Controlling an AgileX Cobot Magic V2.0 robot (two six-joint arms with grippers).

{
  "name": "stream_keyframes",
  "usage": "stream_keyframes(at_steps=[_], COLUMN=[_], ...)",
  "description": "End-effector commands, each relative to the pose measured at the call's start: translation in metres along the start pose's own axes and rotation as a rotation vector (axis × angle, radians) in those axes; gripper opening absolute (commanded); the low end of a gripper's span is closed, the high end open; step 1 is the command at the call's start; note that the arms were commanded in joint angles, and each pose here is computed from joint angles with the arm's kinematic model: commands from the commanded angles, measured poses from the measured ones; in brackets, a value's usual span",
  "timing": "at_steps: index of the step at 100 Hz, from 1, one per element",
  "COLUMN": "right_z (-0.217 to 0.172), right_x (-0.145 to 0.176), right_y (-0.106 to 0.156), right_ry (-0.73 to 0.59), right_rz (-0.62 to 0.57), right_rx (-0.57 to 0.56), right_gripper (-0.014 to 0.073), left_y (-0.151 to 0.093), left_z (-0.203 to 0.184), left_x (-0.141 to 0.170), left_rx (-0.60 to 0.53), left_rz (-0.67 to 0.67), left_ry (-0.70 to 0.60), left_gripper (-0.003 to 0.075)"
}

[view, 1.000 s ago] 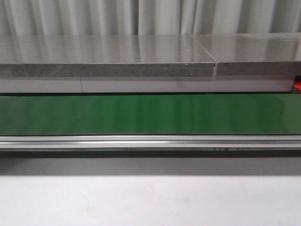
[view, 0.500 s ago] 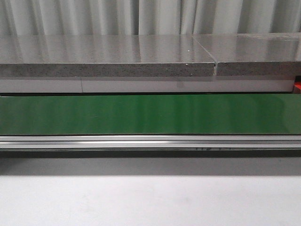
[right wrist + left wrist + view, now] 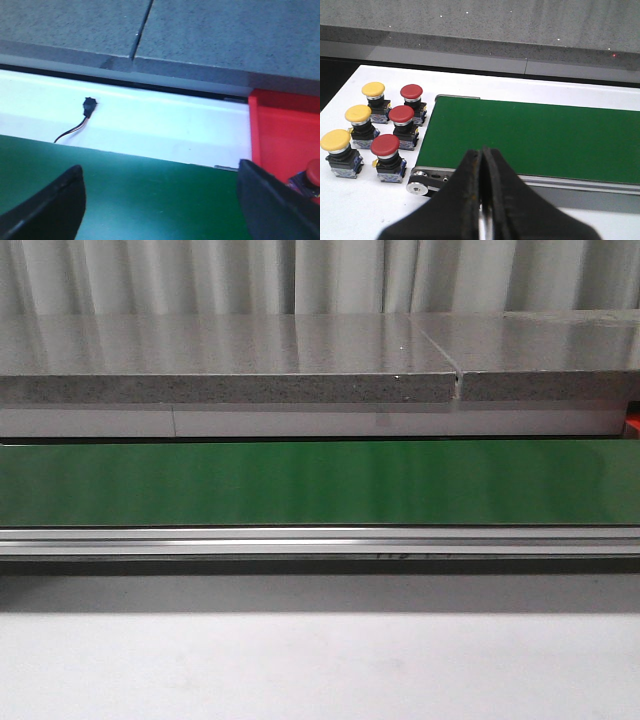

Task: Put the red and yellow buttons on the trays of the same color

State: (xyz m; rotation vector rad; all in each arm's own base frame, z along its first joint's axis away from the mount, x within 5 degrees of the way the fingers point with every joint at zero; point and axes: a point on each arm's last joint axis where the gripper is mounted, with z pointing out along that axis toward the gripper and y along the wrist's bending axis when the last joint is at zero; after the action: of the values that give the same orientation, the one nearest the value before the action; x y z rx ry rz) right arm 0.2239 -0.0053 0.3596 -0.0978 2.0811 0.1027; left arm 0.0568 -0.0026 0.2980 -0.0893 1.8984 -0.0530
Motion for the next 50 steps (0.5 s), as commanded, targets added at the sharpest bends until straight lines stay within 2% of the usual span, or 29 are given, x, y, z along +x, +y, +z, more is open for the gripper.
stream_keyframes(at_steps=[1, 34, 44, 50], right_z=[-0.016, -0.043, -0.05, -0.053], right_x=[-0.005, 0.032, 0.039, 0.042], right_y=[0.008, 0.032, 0.033, 0.033], right_ry=[-0.124, -0.181, -0.194, -0.201], right_rz=[-0.023, -0.043, -0.041, -0.042], right_rx=[0.003, -0.081, -0.083, -0.083], right_gripper=[0.0599, 0.0582, 0.0489, 0.0388], left_y=[-0.001, -0.001, -0.001, -0.001], left_z=[-0.003, -0.003, -0.003, -0.003], left_x=[-0.014, -0.014, -0.014, -0.014], left_rx=[0.012, 0.012, 0.012, 0.012], left_rz=[-0.021, -0.021, -0.021, -0.021], left_ry=[-0.086, -0.086, -0.086, -0.086], left_gripper=[-0.0019, -0.0019, -0.0019, -0.0019])
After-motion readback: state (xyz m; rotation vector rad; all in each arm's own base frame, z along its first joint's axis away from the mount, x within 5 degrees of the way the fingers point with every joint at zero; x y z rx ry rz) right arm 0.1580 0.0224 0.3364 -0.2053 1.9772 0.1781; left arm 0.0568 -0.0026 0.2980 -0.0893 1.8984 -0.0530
